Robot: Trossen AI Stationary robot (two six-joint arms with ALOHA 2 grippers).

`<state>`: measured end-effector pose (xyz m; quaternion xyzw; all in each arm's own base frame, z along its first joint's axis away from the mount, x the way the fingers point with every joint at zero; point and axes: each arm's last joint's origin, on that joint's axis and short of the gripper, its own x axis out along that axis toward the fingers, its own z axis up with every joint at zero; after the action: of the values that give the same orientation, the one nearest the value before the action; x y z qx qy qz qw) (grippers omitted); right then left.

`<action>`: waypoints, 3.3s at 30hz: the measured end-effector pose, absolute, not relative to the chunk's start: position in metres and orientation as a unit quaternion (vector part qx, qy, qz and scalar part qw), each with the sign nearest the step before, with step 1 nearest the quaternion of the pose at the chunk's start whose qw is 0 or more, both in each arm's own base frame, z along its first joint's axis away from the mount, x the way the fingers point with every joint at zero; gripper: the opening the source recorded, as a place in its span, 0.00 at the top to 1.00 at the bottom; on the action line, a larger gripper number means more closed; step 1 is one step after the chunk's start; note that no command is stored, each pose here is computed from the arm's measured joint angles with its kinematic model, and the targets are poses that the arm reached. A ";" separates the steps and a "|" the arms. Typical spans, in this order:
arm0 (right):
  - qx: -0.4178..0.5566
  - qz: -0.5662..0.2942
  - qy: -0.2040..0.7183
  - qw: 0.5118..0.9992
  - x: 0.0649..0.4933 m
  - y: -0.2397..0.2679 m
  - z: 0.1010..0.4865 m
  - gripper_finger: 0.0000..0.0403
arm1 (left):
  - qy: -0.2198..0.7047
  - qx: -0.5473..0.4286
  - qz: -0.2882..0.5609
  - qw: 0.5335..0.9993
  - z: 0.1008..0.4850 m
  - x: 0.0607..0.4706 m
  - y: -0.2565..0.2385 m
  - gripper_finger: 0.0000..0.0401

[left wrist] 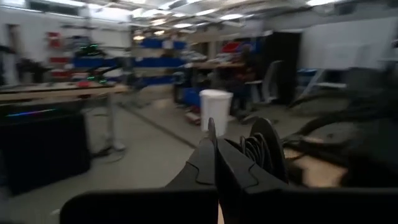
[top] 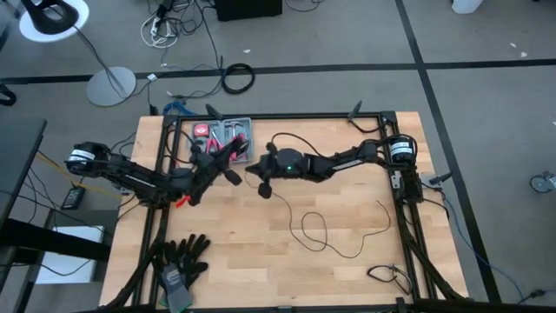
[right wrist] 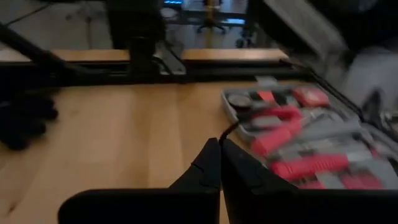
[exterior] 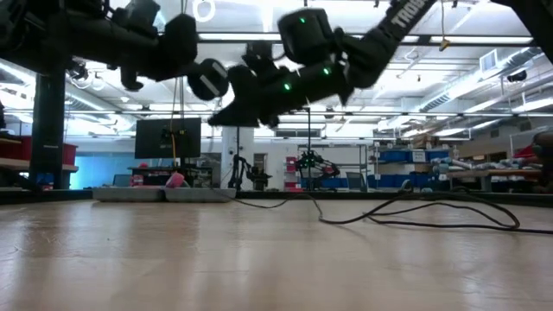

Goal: Coil cords
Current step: Coil the black wire onto the spool

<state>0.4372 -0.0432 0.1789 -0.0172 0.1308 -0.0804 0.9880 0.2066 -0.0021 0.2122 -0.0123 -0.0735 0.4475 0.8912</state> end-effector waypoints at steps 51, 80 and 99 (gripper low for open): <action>-0.040 -0.004 0.239 0.970 0.426 -0.043 0.252 1.00 | 0.038 -0.006 0.286 0.957 0.184 0.216 -0.005 1.00; -0.024 -0.028 0.324 0.945 0.412 -0.056 0.244 0.87 | 0.066 -0.009 0.279 0.958 0.177 0.215 -0.006 1.00; 0.039 -0.040 0.439 0.897 0.379 -0.048 0.218 0.88 | 0.081 -0.013 0.277 0.957 0.174 0.215 -0.006 1.00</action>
<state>0.3790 -0.0476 0.2178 0.0391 0.4386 -0.0405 0.8969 0.2148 -0.0061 0.1737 -0.0130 0.0808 0.2771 0.9573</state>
